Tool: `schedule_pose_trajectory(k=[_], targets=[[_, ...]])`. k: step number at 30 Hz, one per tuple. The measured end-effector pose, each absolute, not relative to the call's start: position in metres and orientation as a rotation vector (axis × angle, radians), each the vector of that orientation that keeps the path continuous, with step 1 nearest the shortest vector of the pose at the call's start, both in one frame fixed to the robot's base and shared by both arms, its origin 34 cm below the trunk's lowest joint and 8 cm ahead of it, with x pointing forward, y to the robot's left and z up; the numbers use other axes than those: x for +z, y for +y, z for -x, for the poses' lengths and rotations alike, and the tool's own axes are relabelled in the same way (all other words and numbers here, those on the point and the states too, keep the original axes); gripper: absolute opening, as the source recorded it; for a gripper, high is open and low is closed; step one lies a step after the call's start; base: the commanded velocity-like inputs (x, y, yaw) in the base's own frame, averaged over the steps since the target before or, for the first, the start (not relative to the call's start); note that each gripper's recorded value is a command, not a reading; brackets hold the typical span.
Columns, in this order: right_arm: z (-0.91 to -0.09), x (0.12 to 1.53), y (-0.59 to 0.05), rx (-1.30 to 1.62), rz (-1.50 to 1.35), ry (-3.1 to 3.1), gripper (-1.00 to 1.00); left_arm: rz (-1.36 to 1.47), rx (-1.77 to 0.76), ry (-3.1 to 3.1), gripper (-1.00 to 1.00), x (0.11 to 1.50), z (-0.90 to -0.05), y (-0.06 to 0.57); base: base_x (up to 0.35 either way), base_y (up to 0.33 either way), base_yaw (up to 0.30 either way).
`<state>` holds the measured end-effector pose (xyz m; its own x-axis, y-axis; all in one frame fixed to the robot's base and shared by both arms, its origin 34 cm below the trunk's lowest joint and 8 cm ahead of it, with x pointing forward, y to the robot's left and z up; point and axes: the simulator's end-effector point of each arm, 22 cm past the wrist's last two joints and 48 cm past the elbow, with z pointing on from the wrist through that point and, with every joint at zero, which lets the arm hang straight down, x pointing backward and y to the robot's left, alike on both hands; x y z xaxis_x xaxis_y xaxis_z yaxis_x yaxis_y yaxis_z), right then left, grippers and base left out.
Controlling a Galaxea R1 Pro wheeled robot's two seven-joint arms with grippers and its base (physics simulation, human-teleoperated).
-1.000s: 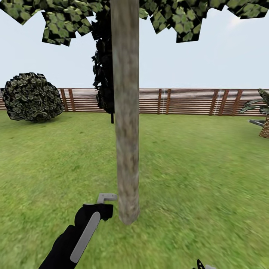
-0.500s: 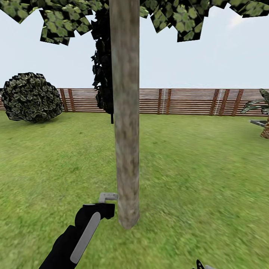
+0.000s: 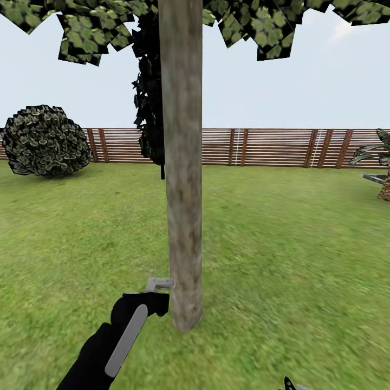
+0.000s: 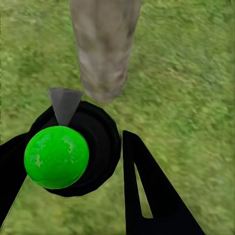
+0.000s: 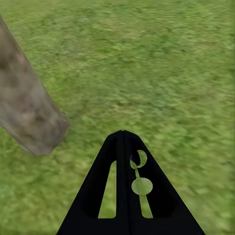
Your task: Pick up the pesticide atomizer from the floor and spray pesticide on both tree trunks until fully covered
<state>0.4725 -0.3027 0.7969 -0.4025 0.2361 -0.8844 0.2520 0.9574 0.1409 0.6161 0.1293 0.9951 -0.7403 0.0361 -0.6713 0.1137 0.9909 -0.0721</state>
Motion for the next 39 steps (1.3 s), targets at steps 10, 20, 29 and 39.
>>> schedule_pose_trajectory(k=[10, 20, 29, 39], targets=[[-0.473, 0.797, -0.302, -0.017, -0.347, 2.002, -1.0, -0.149, -0.125, 2.373, -1.0, 1.037, -0.644, 0.125, 0.0, 0.0, 0.0], [-0.474, 0.797, -0.294, -0.003, -0.326, 2.005, -1.0, -0.156, -0.136, 2.253, -1.0, 1.106, -0.686, 0.113, 0.0, 0.0, 0.0], [-0.474, 0.797, -0.292, 0.001, -0.322, 2.006, -1.0, -0.166, -0.178, 2.133, -1.0, 1.17, -0.705, 0.096, 0.0, 0.0, 0.0], [-0.474, 0.797, -0.292, 0.002, -0.322, 2.006, -1.0, -0.174, -0.215, 2.029, -1.0, 1.218, -0.706, 0.086, 0.0, 0.0, 0.0]])
